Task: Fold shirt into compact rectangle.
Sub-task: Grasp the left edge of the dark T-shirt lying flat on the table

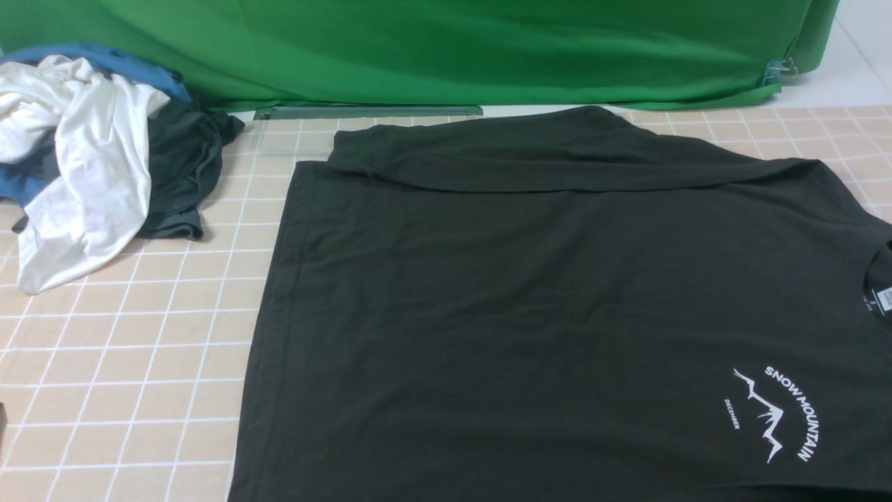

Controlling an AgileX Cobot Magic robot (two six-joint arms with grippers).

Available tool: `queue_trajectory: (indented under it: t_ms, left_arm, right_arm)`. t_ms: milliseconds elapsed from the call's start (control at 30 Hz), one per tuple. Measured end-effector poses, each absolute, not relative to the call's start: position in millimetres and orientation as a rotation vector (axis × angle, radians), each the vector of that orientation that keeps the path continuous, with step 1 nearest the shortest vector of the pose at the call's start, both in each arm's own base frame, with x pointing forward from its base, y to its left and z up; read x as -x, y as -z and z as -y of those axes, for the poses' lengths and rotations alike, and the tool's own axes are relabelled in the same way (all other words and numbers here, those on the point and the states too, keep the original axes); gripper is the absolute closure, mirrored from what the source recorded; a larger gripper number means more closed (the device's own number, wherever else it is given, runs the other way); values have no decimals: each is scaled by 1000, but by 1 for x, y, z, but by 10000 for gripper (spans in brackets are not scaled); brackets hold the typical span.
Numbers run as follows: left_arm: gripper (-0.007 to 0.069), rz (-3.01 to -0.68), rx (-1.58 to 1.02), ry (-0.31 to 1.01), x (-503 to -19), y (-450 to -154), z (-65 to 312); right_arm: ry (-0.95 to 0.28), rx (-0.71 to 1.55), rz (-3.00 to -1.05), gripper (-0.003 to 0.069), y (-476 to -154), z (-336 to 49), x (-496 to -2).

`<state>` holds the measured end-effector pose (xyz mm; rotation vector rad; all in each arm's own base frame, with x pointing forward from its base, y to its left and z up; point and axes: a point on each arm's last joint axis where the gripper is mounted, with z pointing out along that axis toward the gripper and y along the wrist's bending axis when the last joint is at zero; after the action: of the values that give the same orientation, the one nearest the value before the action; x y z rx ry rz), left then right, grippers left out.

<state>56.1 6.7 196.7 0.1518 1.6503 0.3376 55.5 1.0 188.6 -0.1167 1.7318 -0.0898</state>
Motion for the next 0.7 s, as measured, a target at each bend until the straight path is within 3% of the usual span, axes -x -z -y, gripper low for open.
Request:
queue_trajectory:
  t_ms: [200,433,533,633,700]
  left_arm:
    - [605,-1447,-109,-376,-55,-215,-9]
    - [605,-1427,-109,-383,-55,-217,-9]
    - [605,-1409,-66,-344,-55,-219,-9]
    - [605,-1343,136,-139,-53,-224,-11]
    - [605,-1286,251,-11,-52,-227,-12]
  right_arm:
    - [90,117,-1732,412,-189,-1,-56]
    - [74,97,-1714,412,-190,-1,-56]
    - [-42,-26,-1662,412,-195,-2,-56]
    - [-376,-364,-1507,412,-206,0,-57]
    - [-529,-509,-1425,412,-211,1,-56]
